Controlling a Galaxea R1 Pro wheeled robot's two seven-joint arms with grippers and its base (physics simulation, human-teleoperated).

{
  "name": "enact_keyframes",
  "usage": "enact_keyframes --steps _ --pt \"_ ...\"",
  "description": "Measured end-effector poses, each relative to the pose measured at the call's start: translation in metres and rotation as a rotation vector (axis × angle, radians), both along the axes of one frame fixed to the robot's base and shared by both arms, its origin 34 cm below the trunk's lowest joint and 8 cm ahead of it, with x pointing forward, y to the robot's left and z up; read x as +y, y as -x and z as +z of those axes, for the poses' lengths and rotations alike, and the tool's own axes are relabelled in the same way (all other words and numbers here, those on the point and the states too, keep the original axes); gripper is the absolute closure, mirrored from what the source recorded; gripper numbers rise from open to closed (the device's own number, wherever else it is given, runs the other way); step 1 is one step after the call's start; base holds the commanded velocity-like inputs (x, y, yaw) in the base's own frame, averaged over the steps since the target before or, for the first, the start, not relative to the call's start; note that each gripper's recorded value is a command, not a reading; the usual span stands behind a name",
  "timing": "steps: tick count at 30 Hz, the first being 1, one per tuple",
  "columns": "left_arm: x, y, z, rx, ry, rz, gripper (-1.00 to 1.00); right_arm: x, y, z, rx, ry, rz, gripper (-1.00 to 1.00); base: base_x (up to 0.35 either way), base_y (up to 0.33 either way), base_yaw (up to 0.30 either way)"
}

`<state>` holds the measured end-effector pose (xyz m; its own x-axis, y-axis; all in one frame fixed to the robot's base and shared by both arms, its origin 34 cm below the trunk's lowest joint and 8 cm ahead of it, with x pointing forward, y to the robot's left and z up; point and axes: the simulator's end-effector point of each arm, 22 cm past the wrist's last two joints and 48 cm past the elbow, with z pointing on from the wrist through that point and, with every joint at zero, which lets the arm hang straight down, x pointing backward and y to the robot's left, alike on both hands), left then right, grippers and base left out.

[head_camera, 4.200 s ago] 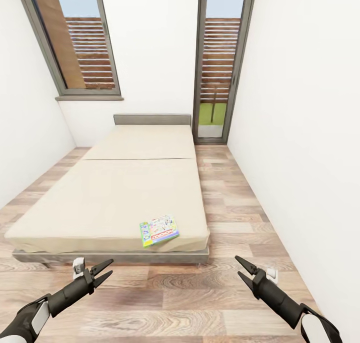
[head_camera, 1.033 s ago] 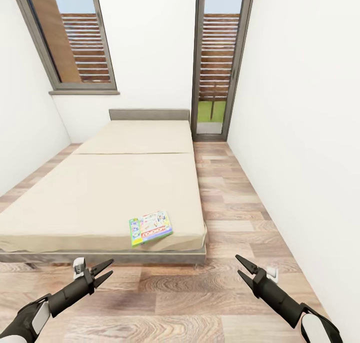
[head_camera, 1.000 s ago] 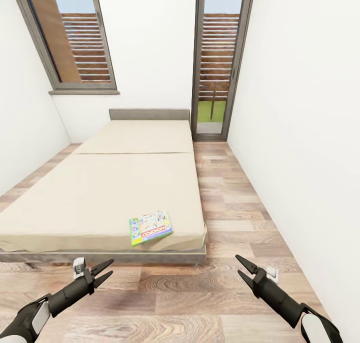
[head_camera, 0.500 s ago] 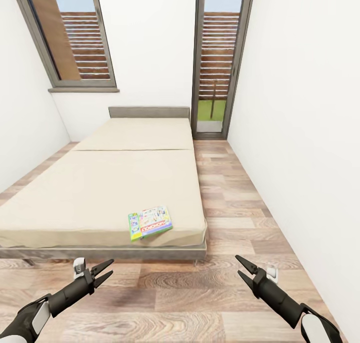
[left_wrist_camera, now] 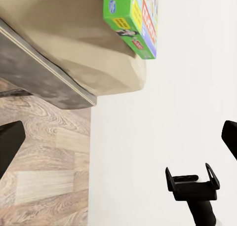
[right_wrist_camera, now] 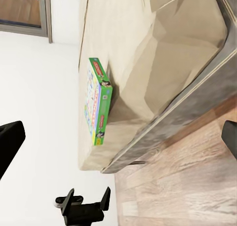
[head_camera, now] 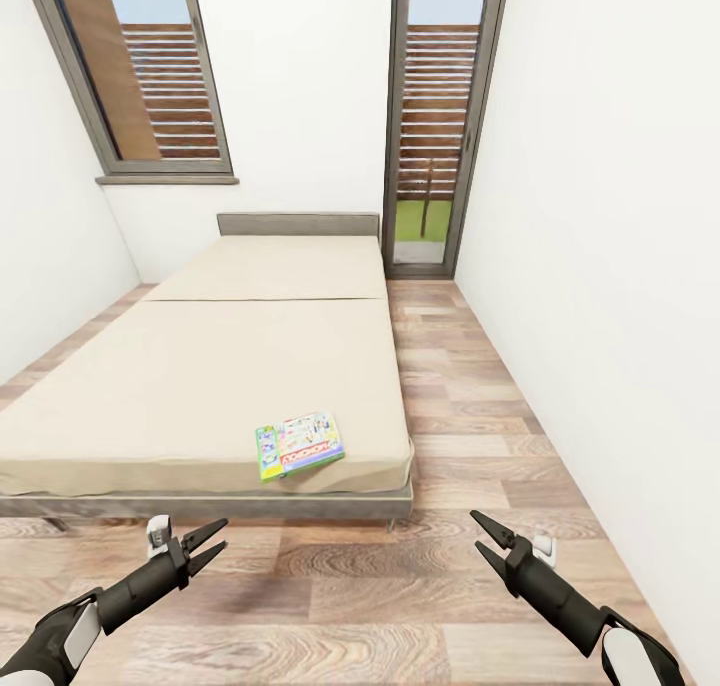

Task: Put all the toys in the child's room - the three board games (two on the bed and one on the table), the two jigsaw puzzles on the table, and the tennis ball on the table - inside the toy box on the table in the child's room.

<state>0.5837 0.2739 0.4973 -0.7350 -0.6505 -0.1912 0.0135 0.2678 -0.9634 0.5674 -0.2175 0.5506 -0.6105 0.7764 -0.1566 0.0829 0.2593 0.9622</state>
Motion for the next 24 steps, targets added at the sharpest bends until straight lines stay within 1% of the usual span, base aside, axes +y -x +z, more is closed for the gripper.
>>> enact_keyframes --steps 10,24 --pt "-0.0001 0.0002 -0.0002 0.001 -0.001 -0.001 -1.0 0.0 0.0 0.0001 0.0 0.0 0.0 -1.0 0.075 -0.186 0.0" --pt "0.0002 0.0 -0.0001 -0.001 -0.001 0.0 -1.0 0.0 -0.0001 0.0003 -0.001 0.0 0.0 -1.0 0.036 -0.048 0.0"
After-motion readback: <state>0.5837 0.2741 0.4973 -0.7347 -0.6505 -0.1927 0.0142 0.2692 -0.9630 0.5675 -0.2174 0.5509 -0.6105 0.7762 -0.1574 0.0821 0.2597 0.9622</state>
